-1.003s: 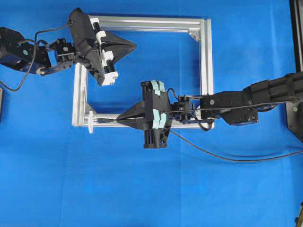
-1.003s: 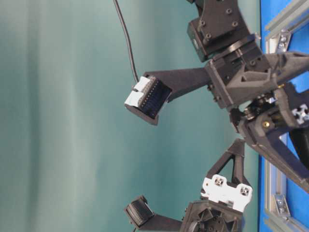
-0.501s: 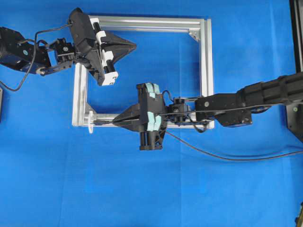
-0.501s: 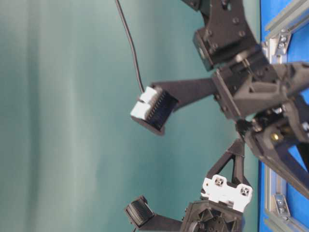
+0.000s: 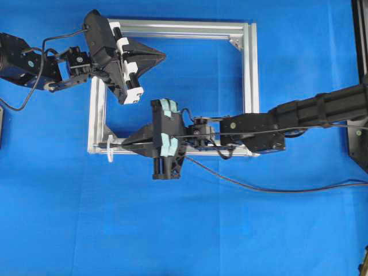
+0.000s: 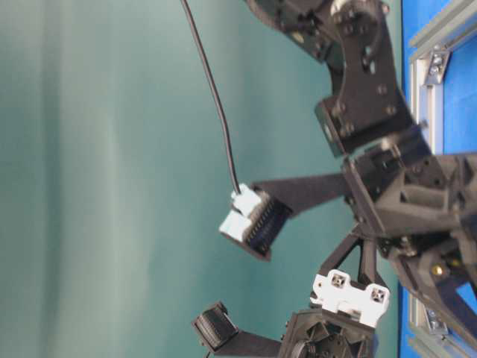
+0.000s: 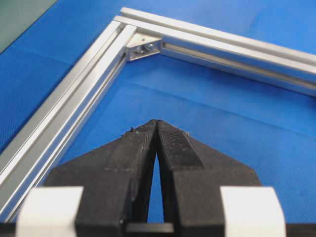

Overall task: Insert the wire through the string loop located on the left side.
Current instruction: 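Push the cable plug down through the zip-tie loop with the right gripper, then move the left gripper open toward the plug below the loop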

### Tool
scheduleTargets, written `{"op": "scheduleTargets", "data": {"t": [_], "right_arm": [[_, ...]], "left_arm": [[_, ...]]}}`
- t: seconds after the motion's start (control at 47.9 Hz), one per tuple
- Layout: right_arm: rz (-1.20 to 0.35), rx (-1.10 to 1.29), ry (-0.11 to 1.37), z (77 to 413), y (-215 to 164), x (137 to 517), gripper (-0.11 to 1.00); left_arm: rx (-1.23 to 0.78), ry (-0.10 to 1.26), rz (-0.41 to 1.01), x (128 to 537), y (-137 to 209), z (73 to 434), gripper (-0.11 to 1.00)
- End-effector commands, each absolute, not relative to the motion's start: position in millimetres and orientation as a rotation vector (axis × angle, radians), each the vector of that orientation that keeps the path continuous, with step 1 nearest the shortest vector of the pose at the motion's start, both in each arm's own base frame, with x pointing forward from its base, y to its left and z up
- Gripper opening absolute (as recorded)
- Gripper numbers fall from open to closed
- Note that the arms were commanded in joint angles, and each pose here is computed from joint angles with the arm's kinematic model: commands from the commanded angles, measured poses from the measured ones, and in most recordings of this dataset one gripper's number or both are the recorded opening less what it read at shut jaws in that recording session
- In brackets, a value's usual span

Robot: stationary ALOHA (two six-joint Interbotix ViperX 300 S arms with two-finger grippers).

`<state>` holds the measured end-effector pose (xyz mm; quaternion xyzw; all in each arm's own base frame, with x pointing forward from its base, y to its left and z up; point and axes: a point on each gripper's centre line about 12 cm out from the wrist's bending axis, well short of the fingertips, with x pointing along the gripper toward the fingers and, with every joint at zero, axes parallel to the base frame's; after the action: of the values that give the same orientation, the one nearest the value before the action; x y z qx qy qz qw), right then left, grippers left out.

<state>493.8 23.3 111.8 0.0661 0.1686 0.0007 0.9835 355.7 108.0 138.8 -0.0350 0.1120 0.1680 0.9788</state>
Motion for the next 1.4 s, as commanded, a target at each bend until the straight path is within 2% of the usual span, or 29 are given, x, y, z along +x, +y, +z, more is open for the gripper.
{"op": "scheduleTargets", "data": {"t": [0.0,0.313,0.815,1.378], "right_arm": [[0.005,0.133,0.287,130,23,504,-0.1],[0.004,0.134,0.301,124,23,518,-0.1],[0.003,0.133,0.305,123,23,518,-0.1],[0.003,0.133,0.307,122,23,517,-0.1]], "left_arm": [[-0.063,0.181,0.337,357,109,154,0.0],[-0.065,0.184,0.338,355,108,153,0.0],[-0.066,0.203,0.337,345,105,150,0.0],[-0.098,0.276,0.414,256,101,139,0.0]]}}
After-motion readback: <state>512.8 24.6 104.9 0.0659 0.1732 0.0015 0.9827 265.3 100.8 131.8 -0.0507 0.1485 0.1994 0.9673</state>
